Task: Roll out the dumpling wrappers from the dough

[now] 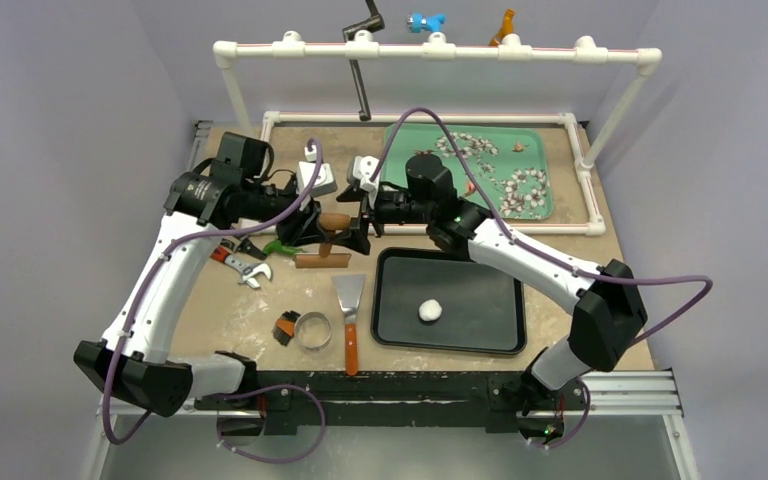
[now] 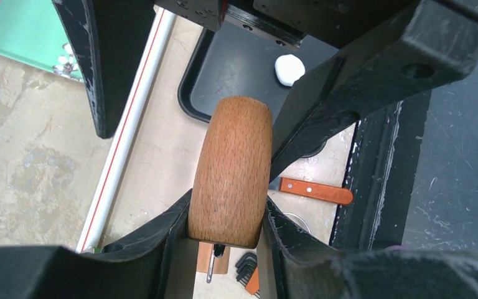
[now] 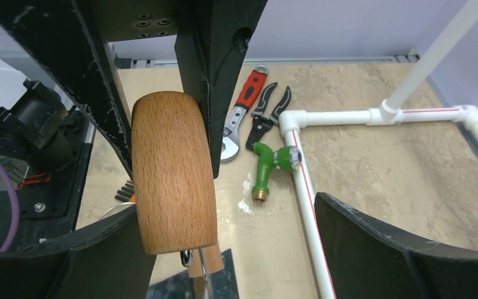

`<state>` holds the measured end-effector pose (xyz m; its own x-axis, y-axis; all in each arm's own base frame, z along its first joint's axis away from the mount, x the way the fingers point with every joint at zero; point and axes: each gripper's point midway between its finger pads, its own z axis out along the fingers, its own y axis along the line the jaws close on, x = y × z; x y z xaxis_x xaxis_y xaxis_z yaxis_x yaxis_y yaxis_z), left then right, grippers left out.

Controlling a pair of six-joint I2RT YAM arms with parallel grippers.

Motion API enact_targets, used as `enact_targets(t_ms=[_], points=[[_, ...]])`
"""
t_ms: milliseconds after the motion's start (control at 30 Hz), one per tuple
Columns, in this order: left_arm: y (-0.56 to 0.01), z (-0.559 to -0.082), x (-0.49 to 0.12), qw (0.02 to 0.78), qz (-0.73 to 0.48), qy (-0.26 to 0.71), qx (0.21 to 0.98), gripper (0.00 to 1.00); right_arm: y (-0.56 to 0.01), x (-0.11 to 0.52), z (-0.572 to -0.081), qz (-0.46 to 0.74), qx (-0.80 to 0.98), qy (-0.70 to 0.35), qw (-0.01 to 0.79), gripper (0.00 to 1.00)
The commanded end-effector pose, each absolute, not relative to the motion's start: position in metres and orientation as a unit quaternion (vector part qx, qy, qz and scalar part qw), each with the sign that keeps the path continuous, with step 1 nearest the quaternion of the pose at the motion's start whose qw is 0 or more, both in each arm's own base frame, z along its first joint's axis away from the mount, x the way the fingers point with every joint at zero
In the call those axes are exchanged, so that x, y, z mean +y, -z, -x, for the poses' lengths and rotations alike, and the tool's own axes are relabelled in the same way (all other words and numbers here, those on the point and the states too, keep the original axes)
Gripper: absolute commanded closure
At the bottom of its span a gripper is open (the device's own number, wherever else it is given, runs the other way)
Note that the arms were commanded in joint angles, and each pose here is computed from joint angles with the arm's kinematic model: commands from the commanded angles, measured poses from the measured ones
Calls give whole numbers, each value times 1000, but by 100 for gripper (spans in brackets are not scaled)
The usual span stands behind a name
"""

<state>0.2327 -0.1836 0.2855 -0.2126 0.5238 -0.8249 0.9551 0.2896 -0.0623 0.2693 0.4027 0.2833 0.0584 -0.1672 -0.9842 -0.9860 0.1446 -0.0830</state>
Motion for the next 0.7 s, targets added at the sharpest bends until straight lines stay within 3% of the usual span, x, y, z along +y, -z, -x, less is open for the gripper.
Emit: enact_targets(t_ms=[0, 233, 467, 567, 667], points=[[-294, -228, -194, 372, -538, 308, 691, 100, -293, 407, -275, 528, 546, -392, 519, 15], [-296, -225, -199, 372, -542, 314, 686, 100, -282, 423, -270, 554, 530, -425, 481, 22], [-302, -228, -205, 381, -531, 327, 683, 100, -277, 431, -255, 553, 504, -470, 469, 23], [-303, -229, -206, 382, -531, 330, 681, 100, -277, 432, -255, 545, 503, -477, 472, 36], [-304, -231, -208, 383, -526, 333, 682, 100, -272, 436, -255, 544, 507, -479, 466, 38]])
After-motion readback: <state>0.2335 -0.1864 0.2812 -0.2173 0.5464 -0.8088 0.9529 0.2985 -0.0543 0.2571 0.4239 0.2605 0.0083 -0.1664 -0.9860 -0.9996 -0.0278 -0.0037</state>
